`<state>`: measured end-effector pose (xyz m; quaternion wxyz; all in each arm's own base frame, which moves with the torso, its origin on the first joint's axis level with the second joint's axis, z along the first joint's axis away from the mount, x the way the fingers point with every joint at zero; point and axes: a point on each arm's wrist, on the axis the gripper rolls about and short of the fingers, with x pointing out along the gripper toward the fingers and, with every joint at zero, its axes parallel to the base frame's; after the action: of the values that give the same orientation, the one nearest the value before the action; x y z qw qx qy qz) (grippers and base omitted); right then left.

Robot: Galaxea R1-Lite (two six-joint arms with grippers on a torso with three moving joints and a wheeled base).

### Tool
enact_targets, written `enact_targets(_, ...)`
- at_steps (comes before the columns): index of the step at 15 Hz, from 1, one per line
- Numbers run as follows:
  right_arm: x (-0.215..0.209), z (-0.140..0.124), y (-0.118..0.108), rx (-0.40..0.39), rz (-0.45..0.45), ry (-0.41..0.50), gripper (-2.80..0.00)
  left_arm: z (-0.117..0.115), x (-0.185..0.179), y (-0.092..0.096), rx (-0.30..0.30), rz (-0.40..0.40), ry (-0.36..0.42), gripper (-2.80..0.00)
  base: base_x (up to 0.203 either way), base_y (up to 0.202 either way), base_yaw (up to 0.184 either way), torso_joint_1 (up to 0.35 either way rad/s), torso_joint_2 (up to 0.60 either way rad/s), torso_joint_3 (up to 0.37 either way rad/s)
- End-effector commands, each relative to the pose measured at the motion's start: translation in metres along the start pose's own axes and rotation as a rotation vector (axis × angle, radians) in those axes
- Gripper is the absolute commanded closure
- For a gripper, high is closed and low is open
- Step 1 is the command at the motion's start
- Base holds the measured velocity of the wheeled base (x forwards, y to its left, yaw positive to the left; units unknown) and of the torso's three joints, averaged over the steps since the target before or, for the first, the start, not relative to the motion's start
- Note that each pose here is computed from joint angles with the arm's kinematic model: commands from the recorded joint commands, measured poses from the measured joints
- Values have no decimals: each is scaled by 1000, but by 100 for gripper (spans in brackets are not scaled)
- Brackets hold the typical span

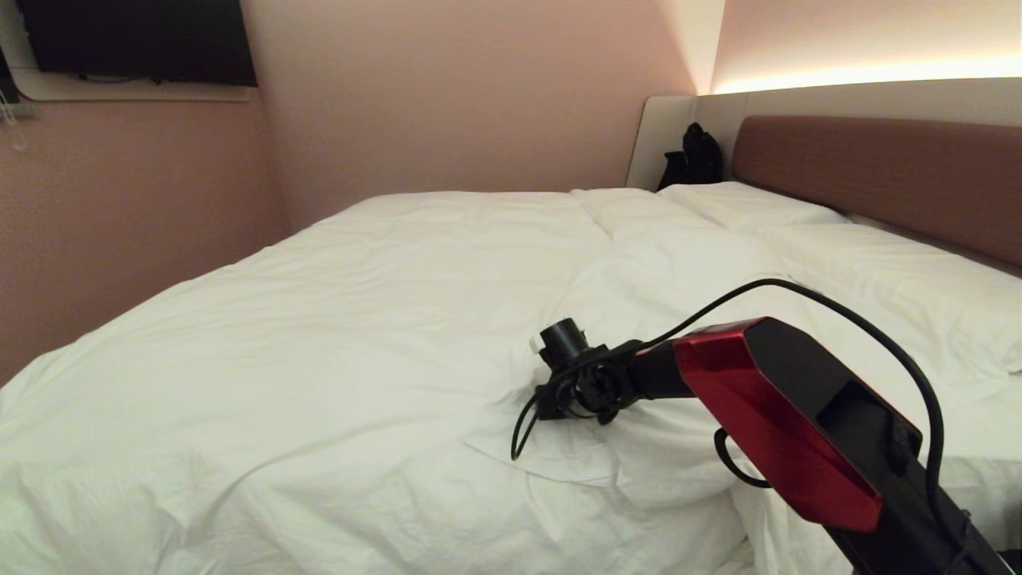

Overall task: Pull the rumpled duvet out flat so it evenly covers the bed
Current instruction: Flatten the corners of the folded blanket

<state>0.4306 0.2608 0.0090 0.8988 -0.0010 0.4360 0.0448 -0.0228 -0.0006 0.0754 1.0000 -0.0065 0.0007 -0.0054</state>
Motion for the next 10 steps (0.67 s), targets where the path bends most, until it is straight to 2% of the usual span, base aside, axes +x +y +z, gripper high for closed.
enact_targets(1, 0, 0, 0, 2, -1, 1, 0, 0, 0, 0, -1, 0, 0, 0, 0, 0, 0, 0, 0, 0)
enact_targets(5, -26, 18, 1, 22, 21, -53, 0, 0, 0, 0, -1, 0, -1, 0, 0, 0, 0, 0, 0, 0)
enact_targets(10, -88, 51, -2, 65, 72, -158, 0, 0, 0, 0, -1, 0, -1, 0, 0, 0, 0, 0, 0, 0)
